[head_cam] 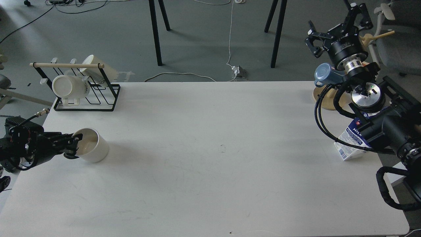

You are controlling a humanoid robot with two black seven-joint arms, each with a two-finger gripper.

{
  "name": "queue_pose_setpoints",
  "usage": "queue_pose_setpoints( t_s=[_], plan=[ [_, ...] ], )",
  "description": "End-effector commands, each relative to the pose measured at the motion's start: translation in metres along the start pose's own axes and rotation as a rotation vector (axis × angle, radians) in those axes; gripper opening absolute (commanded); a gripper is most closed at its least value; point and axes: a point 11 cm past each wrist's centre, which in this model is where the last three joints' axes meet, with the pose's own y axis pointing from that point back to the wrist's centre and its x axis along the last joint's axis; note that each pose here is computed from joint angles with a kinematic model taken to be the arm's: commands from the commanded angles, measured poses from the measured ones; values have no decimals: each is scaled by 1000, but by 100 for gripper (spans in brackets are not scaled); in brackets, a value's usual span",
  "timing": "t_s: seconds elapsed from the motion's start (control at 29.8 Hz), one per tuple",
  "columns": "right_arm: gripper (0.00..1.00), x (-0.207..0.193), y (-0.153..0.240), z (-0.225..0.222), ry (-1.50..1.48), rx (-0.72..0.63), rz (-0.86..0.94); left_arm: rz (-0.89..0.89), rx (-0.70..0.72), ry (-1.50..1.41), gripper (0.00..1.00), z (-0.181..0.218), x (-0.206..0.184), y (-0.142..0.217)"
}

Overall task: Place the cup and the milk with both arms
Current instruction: 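Grasp the white mug with the left gripper and lift it, then carry the mug toward the table center and lower it upright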

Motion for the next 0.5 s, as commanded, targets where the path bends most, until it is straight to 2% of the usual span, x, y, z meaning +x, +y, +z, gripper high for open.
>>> queue_pose_setpoints(
  t_s=[0.0,0.13,0.27,0.47],
  plan=[
    [99,0,0,0,0,0,0,16,-50,-4,0,14,27,-5],
    [99,0,0,-3,3,3,-1,7,-152,-15,0,45,83,-9],
    [99,-4,-3,-8,10,8,-10,-24,-305,-54,0,100,123,-11],
    [99,-25,-20,-30,46,32,-56,-110,-563,-110,0,206,137,-20]
  ],
)
